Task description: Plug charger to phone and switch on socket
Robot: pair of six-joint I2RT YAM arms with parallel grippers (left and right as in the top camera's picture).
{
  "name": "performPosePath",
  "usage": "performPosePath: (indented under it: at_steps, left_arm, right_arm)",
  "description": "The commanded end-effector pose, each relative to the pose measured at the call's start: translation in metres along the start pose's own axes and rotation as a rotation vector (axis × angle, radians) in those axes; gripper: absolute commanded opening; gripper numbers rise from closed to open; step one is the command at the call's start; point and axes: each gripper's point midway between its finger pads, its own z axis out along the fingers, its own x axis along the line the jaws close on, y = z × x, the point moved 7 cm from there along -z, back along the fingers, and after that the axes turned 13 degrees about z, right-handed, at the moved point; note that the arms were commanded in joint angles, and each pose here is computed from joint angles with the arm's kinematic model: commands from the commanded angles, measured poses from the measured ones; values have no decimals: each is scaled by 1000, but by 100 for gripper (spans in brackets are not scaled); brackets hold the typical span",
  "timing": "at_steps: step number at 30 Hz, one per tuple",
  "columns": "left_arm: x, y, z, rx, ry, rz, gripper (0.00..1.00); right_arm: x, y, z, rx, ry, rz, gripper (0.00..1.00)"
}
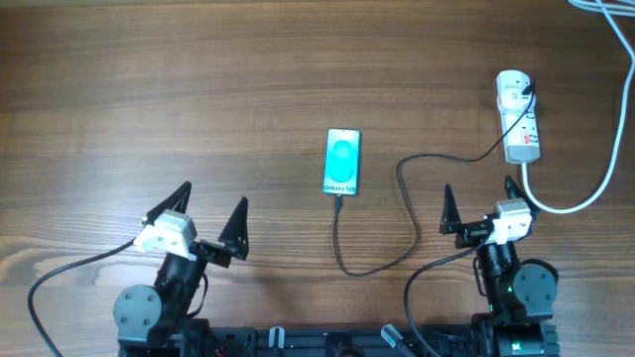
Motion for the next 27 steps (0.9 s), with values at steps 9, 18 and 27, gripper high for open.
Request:
performPosePath:
  at_steps: [9, 18, 27]
  left_arm:
    - [4, -21, 10, -69, 9, -40, 100]
    - [5, -28, 14, -136, 13, -28, 100]
    - [15, -38, 14, -80, 116, -45, 100]
  right_arm:
    - [-2, 2, -1, -15, -16, -3, 100]
    - [-2, 2, -1, -15, -16, -3, 100]
    - [-2, 2, -1, -15, -16, -3, 100]
